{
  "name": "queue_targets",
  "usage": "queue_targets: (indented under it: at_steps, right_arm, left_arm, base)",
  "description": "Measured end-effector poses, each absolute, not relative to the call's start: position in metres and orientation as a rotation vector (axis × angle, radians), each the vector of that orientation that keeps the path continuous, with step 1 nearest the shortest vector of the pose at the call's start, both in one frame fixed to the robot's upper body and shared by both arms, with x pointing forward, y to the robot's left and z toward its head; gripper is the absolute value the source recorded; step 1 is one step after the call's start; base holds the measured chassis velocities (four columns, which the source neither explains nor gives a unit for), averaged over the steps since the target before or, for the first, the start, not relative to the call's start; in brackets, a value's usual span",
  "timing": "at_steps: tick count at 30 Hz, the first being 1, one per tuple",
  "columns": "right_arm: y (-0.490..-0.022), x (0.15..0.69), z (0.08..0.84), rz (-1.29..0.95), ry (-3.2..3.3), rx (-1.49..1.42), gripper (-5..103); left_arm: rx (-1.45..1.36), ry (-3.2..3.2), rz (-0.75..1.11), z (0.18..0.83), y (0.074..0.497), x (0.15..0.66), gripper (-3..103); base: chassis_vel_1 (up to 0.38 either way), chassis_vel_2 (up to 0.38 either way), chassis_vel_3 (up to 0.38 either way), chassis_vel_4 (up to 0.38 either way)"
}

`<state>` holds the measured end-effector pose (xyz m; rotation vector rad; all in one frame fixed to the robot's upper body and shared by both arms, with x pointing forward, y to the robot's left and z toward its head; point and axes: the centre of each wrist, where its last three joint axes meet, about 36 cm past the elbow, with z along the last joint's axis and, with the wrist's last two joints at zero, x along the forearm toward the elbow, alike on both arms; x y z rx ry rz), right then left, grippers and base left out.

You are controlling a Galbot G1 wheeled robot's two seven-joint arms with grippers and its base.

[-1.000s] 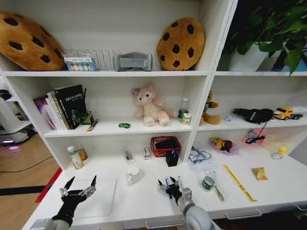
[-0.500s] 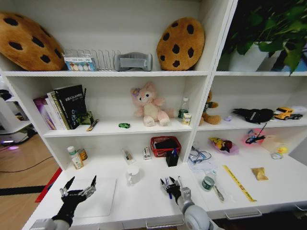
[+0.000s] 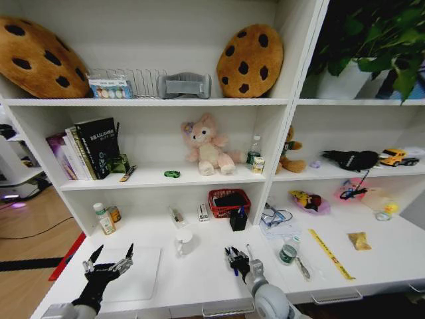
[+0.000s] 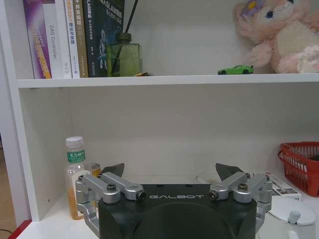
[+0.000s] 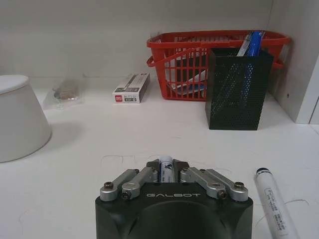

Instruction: Organize the objects on the table.

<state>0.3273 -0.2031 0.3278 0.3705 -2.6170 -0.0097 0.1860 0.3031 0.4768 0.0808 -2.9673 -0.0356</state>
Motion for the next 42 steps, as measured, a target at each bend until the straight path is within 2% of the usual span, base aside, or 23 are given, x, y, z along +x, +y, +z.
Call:
queue_targets:
  at_steps: [1,2,3,16,18,19,22,24,25,27,28,29,31,32,33,39,42]
  right_arm:
    - [-0.205,0.33,0.329,-0.008,-2.625,0.368,14]
    - [-0.205,0.33,0.329,-0.008,-2.625,0.368,14]
    - [-0.209,0.333,0.331,-0.004,-2.631,0.364,4]
    - [-0.213,0.331,0.335,-0.013,-2.64,0.38,-3]
    - [-0.21,0.327,0.333,-0.014,-2.631,0.4,8]
    - [-0.21,0.327,0.333,-0.014,-2.631,0.4,8]
    - [-0.207,0.325,0.328,-0.014,-2.629,0.425,24]
    - [-0.206,0.324,0.328,-0.017,-2.629,0.429,24]
    - [-0.204,0.324,0.327,-0.021,-2.628,0.438,34]
    - [-0.204,0.323,0.327,-0.022,-2.627,0.451,34]
    - [-0.203,0.323,0.326,-0.026,-2.627,0.48,45]
    - [-0.203,0.323,0.326,-0.026,-2.627,0.48,45]
    - [-0.201,0.324,0.325,-0.014,-2.638,0.528,56]
    - [-0.2,0.324,0.323,-0.001,-2.647,0.553,56]
    - [-0.199,0.324,0.322,0.006,-2.655,0.571,61]
    - [-0.199,0.321,0.32,0.017,-2.656,0.615,69]
    - [-0.201,0.32,0.319,0.026,-2.648,0.621,64]
  left_arm:
    - [0.081,-2.967,-0.036,0.477,0.303,0.186,100]
    - [0.081,-2.967,-0.036,0.477,0.303,0.186,100]
    - [0.081,-2.967,-0.036,0.477,0.303,0.186,100]
    - [0.081,-2.967,-0.036,0.477,0.303,0.186,100]
    - [0.081,-2.967,-0.036,0.477,0.303,0.186,100]
    - [0.081,-2.967,-0.036,0.477,0.303,0.186,100]
    - [0.081,-2.967,-0.036,0.477,0.303,0.186,100]
    - [0.081,-2.967,-0.036,0.477,0.303,0.186,100]
    - [0.081,-2.967,-0.036,0.477,0.303,0.186,100]
    - [0.081,-2.967,-0.036,0.477,0.303,0.186,100]
    - [0.081,-2.967,-0.036,0.477,0.303,0.186,100]
    - [0.081,-2.967,-0.036,0.477,0.303,0.186,100]
    - [0.081,-2.967,-0.036,0.477,0.303,0.186,100]
    - [0.081,-2.967,-0.036,0.477,0.303,0.186,100]
    - [0.081,-2.967,-0.036,0.477,0.303,0.186,100]
    - [0.081,-2.967,-0.036,0.477,0.303,0.186,100]
    - [0.081,-2.967,-0.036,0.477,0.303,0.186,100]
  base:
    - [0.0,0.0,0.0,0.0]
    - [0.0,0.0,0.0,0.0]
    - [0.0,0.0,0.0,0.0]
    - [0.0,0.0,0.0,0.0]
    - [0.0,0.0,0.0,0.0]
    - [0.0,0.0,0.0,0.0]
    - [0.0,0.0,0.0,0.0]
    - [0.0,0.0,0.0,0.0]
    - [0.0,0.0,0.0,0.0]
    - [0.0,0.0,0.0,0.0]
    - [0.0,0.0,0.0,0.0]
    - [0.0,0.0,0.0,0.0]
    - [0.0,0.0,0.0,0.0]
    - [0.0,0.0,0.0,0.0]
    - [0.0,0.0,0.0,0.0]
    - [0.0,0.0,0.0,0.0]
    - [0.0,0.0,0.0,0.0]
